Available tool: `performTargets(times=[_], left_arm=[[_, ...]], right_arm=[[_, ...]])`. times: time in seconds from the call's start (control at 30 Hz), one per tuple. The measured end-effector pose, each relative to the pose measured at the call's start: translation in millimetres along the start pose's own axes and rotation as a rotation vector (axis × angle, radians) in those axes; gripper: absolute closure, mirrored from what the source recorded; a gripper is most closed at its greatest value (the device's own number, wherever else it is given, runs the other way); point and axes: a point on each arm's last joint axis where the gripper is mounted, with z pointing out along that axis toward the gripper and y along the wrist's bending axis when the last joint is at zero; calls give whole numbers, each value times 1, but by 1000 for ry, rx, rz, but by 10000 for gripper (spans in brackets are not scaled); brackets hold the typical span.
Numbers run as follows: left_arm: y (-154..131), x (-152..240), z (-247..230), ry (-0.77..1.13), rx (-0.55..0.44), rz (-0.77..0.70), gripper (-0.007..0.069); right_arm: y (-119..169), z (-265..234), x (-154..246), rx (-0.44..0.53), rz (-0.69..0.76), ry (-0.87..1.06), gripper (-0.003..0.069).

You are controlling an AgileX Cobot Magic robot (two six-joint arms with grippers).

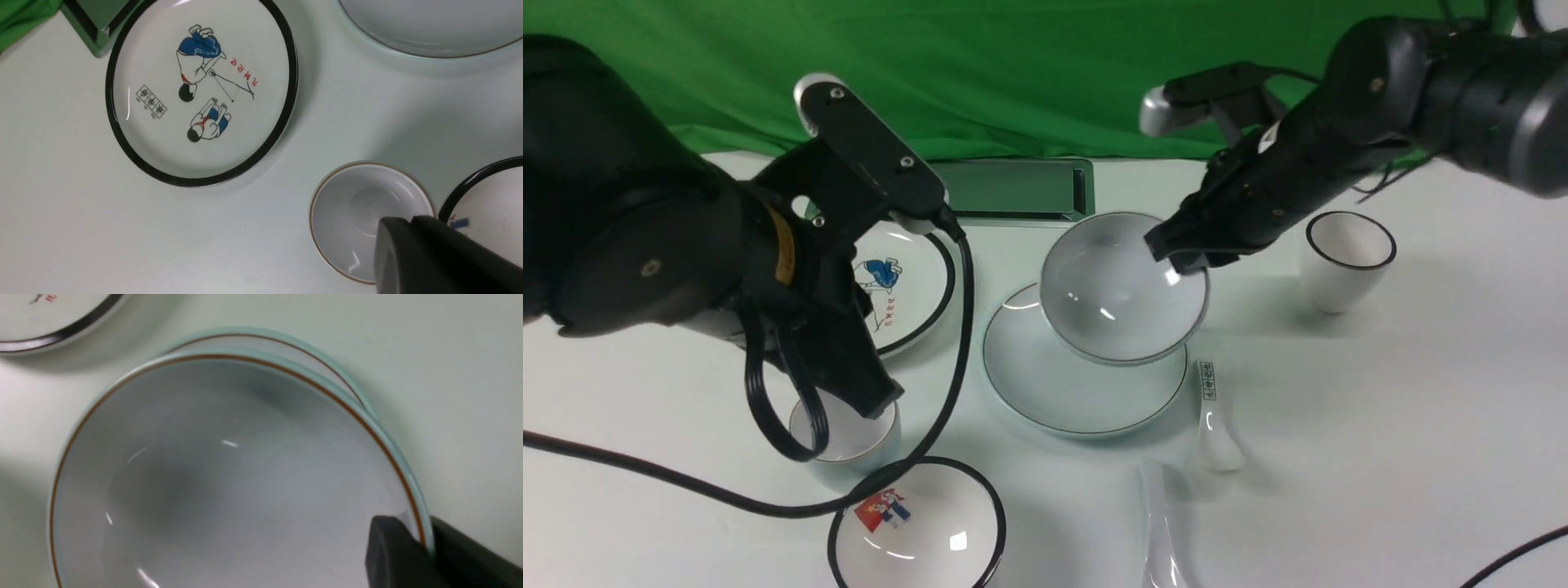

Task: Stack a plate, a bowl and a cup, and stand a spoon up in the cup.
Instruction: Use the right arm to put the blue rice bowl into the blue large plate in the middle

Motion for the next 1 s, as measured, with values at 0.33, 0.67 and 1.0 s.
performTargets(times=[0.33, 0.67, 1.0], left_arm=[[5, 4, 2, 23, 8, -138, 654], [57, 30, 12, 63, 5, -433, 615], [53, 34, 51, 126, 131, -477, 219]], right_arm=[[-3, 59, -2, -13, 59, 70, 592], [-1, 54, -4, -23, 59, 103, 377], [10, -41, -37, -53, -157, 153, 93]])
